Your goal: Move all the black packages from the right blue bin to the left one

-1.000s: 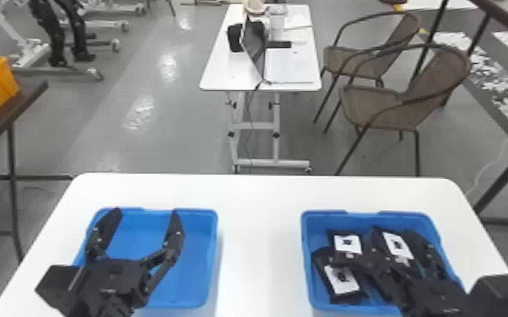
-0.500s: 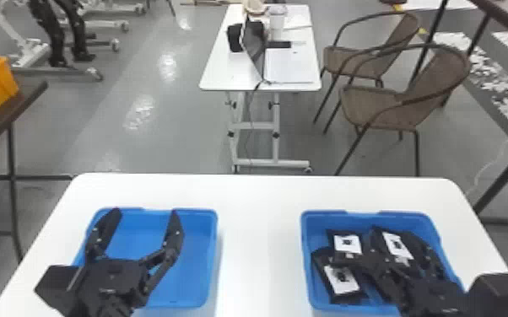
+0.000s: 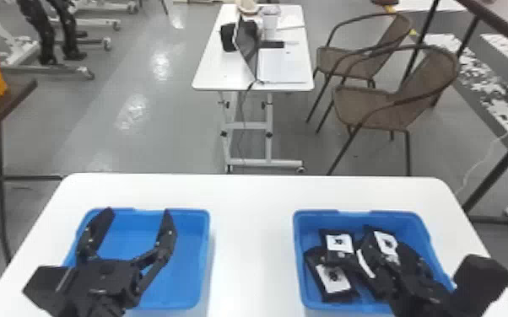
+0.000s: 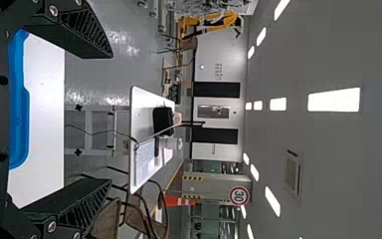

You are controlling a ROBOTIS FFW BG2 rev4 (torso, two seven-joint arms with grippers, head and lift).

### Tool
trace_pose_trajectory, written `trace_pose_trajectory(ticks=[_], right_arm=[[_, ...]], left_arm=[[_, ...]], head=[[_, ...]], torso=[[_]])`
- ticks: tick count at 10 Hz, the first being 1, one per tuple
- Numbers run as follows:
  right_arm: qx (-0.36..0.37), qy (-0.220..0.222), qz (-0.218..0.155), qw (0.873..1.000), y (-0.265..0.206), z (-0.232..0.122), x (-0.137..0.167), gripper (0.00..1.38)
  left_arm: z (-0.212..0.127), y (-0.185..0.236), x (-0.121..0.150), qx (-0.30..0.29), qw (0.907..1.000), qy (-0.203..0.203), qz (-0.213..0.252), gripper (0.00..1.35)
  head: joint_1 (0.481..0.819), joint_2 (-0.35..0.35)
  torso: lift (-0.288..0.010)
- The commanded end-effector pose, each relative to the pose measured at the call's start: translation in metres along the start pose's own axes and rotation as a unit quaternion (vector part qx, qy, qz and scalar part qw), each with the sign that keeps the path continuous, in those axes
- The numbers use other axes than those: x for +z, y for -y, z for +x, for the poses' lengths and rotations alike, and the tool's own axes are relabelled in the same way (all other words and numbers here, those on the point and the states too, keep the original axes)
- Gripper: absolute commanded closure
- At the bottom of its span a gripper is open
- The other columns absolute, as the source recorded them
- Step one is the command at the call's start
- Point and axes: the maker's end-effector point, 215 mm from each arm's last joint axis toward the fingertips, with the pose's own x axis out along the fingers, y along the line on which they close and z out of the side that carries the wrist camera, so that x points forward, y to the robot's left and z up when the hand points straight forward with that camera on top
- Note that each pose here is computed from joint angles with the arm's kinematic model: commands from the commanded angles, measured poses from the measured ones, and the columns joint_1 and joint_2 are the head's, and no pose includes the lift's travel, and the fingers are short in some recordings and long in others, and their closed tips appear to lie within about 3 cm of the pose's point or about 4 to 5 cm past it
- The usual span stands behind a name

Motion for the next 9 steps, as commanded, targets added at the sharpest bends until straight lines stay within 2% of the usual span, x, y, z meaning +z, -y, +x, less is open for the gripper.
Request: trace_pose_trajectory(ticks=[1,3,6,9], right_arm=[[0.000,-0.034,0.051,0.998,-0.007,0.010,-0.013,0.51],[-0.010,-0.074,0.104,0.992,-0.008,0.026,-0.035,0.51],[-0.035,-0.110,0.130,0.985,0.006,0.039,-0.056,0.51],[-0.057,-0.126,0.158,0.978,0.014,0.046,-0.068,0.51]], left_arm=[[0.000,0.000,-0.001,0.000,1.0000,-0.001,-0.003,0.13],[0.000,0.001,-0.003,-0.003,1.0000,-0.003,-0.005,0.13],[0.000,0.002,-0.003,-0.005,1.0000,-0.003,-0.006,0.13],[0.000,0.002,-0.004,-0.006,0.9999,-0.004,-0.007,0.13]], head=[[0.695,0.007],[0.695,0.019],[0.695,0.023],[0.695,0.014]], torso=[[-0.041],[-0.041],[-0.041],[-0.041]])
